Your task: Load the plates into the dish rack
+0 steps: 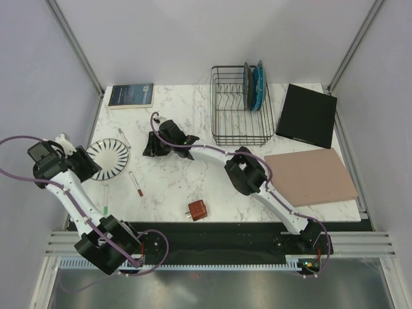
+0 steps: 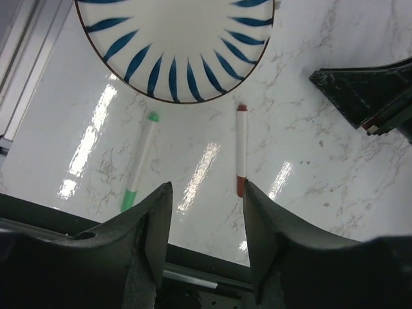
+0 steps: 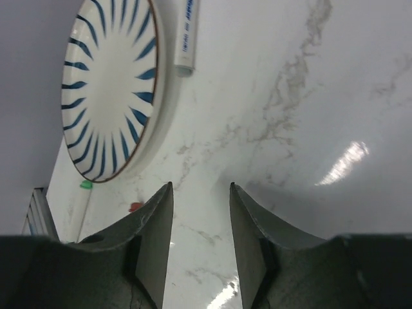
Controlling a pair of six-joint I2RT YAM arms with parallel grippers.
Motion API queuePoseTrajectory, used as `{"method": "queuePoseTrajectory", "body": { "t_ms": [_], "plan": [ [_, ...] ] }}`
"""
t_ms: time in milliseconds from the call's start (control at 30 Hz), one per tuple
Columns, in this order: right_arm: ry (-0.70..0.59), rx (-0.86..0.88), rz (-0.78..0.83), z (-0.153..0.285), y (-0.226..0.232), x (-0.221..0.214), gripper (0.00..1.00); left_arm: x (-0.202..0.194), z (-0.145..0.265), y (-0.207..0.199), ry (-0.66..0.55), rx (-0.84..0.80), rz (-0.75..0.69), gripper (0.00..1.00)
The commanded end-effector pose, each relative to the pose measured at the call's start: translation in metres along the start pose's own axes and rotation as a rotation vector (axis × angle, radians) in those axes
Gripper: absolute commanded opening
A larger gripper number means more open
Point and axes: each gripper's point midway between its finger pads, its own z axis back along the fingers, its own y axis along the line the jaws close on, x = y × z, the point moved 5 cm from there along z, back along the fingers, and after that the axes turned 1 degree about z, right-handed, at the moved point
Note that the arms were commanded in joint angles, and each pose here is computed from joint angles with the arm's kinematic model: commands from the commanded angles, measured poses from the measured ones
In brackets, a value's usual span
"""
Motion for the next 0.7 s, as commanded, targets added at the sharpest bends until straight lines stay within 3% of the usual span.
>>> {"method": "queuePoseTrajectory", "body": {
  "t_ms": [0,100,333,500,667],
  "plan": [
    [-0.062,-0.017,0.011,0.039,-0.006,0.051,0.48,-0.003,-0.027,0.024,-0.042,0.083,-0.126,0.53],
    [-0.025,-0.023,-0.017,0.056,-0.017,0.06,0.49,-0.004,-0.05,0.019,-0.06,0.022,-0.231,0.51],
    [-0.022,-0.109,0.069,0.104,-0.03,0.076,0.54,-0.031,-0.107,-0.039,0.09,-0.07,-0.676,0.51],
    [-0.051,-0.174,0.128,0.137,-0.029,0.09,0.56,-0.023,-0.132,-0.036,0.15,-0.018,-0.75,0.5],
    [-0.031,-0.22,0.142,0.161,-0.038,0.086,0.59,-0.004,-0.143,-0.04,0.156,-0.004,-0.734,0.5]
  ]
}}
